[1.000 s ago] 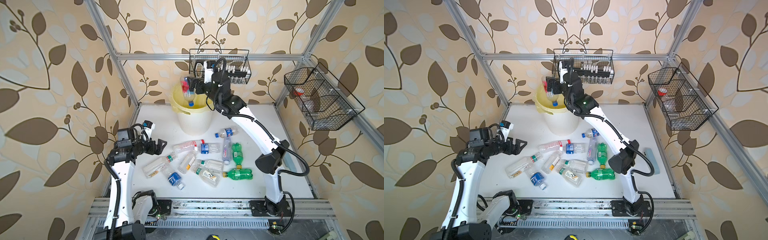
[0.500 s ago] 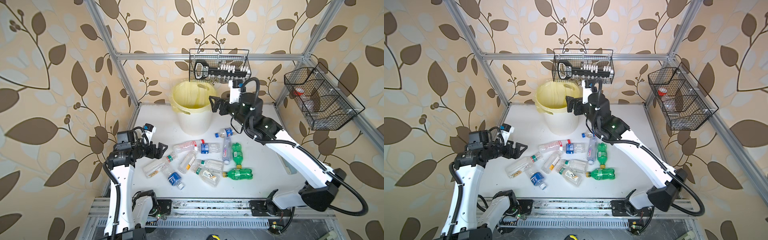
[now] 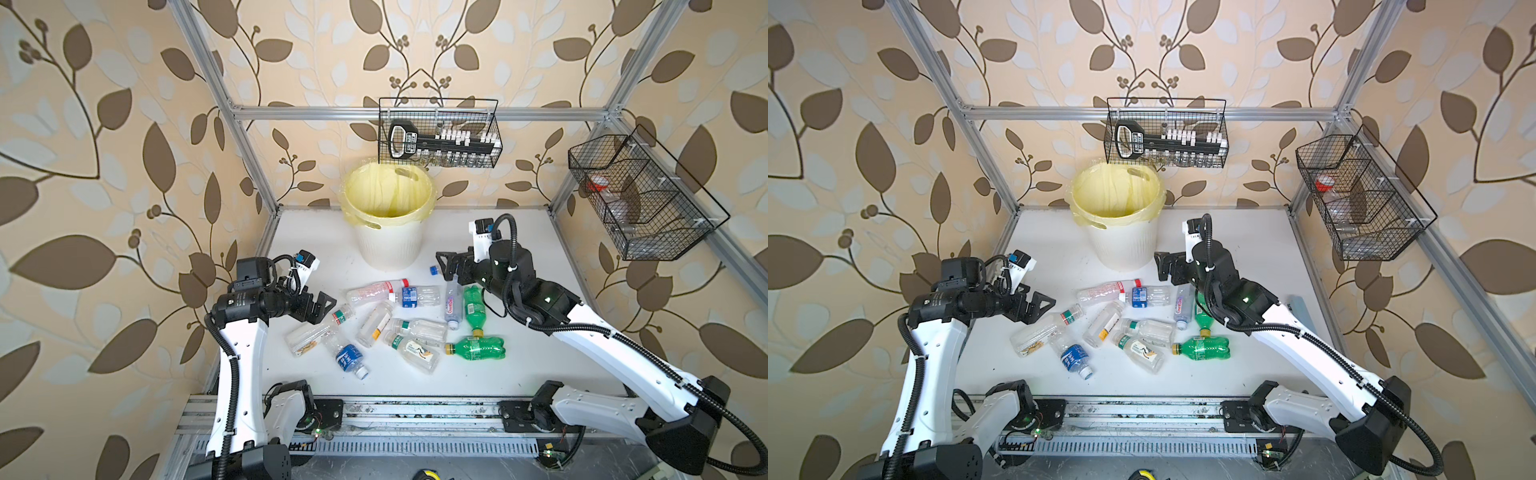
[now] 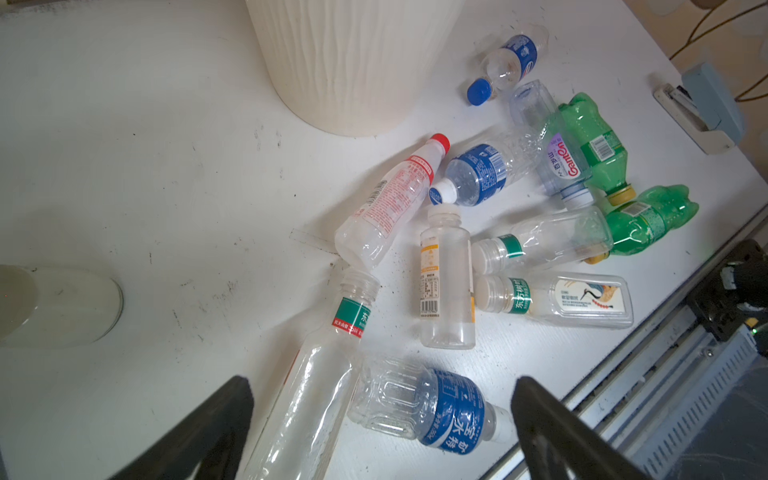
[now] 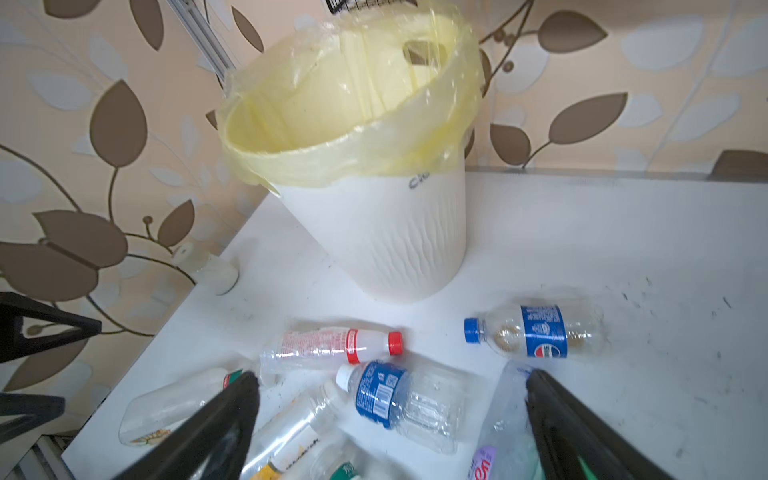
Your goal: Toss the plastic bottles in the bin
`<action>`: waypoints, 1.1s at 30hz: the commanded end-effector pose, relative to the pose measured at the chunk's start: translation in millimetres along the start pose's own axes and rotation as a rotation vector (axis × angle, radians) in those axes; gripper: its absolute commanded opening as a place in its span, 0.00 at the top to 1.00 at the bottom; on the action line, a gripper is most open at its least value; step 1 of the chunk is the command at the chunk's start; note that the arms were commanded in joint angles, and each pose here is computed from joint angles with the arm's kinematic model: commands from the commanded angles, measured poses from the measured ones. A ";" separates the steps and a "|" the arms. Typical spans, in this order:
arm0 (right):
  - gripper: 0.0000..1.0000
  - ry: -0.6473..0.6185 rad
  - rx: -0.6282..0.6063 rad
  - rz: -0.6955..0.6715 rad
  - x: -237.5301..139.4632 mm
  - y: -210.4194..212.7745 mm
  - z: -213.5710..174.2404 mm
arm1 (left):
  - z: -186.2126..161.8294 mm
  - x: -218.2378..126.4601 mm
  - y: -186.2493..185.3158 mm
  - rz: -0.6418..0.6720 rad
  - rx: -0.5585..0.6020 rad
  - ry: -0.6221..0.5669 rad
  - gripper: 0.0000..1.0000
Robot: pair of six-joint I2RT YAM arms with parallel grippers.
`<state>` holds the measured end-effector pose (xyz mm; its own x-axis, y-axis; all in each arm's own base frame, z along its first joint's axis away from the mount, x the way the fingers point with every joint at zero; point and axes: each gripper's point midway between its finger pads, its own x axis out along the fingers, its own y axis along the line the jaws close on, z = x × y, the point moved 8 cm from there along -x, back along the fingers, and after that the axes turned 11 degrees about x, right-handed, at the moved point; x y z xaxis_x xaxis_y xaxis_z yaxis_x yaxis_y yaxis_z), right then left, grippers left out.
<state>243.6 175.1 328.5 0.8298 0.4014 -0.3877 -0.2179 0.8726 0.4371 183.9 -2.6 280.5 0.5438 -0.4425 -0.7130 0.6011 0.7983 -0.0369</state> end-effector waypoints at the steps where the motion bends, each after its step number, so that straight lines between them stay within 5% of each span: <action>1: 0.00 0.001 0.056 0.005 -9.0 -6.4 -8.2 | -6.7 -5.1 -6.1 -0.028 0.090 0.057 0.01; 33: 0.00 0.053 0.143 -0.147 -45.1 -64.6 -67.8 | -81.7 61.5 25.1 -0.077 0.269 0.401 0.01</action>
<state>189.6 125.1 273.4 0.8219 0.3276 -0.4660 -0.0557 0.8604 0.5065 186.8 20.1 182.9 0.2731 -0.2815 -0.9199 0.7309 0.6825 0.0081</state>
